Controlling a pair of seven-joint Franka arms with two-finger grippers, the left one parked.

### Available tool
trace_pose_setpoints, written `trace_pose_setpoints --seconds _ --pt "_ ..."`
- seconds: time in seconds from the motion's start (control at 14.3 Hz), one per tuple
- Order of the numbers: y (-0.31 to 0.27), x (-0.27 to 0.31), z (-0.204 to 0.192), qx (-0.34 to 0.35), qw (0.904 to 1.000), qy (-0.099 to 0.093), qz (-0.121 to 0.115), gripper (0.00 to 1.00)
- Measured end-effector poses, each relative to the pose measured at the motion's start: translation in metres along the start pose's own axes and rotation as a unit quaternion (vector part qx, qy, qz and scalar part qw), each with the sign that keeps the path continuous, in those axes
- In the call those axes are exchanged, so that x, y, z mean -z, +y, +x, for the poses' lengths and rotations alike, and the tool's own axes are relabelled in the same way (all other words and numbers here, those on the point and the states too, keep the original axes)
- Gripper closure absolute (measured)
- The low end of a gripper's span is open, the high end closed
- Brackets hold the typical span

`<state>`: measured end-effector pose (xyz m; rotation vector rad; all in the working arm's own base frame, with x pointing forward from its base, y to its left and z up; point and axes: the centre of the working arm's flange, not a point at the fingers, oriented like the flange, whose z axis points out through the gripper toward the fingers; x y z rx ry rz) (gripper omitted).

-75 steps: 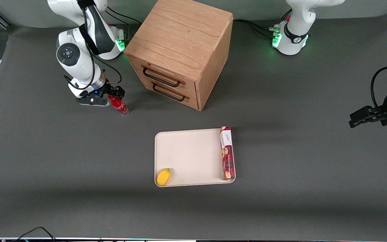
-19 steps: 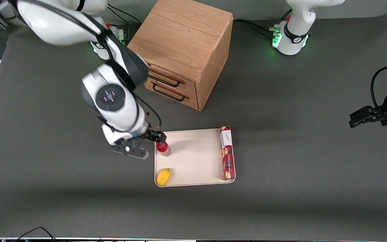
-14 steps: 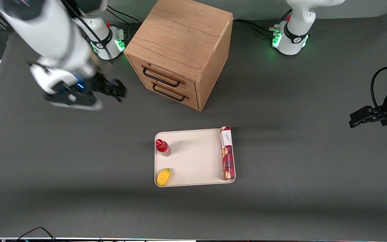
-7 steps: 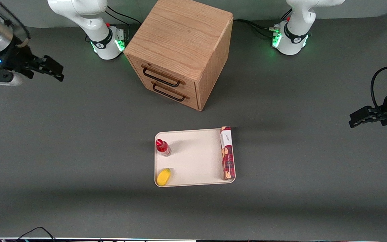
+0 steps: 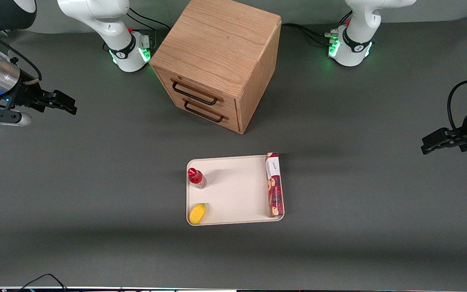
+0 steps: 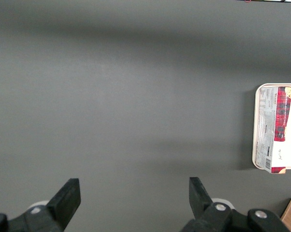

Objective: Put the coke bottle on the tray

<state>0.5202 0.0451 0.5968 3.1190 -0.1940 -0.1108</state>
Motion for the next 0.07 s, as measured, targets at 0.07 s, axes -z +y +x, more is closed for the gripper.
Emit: trace_pose_setpoints --seconds 0.07 --pt "0.0004 0.0046 0.0002 0.000 1.0000 0.005 0.001 0.00"
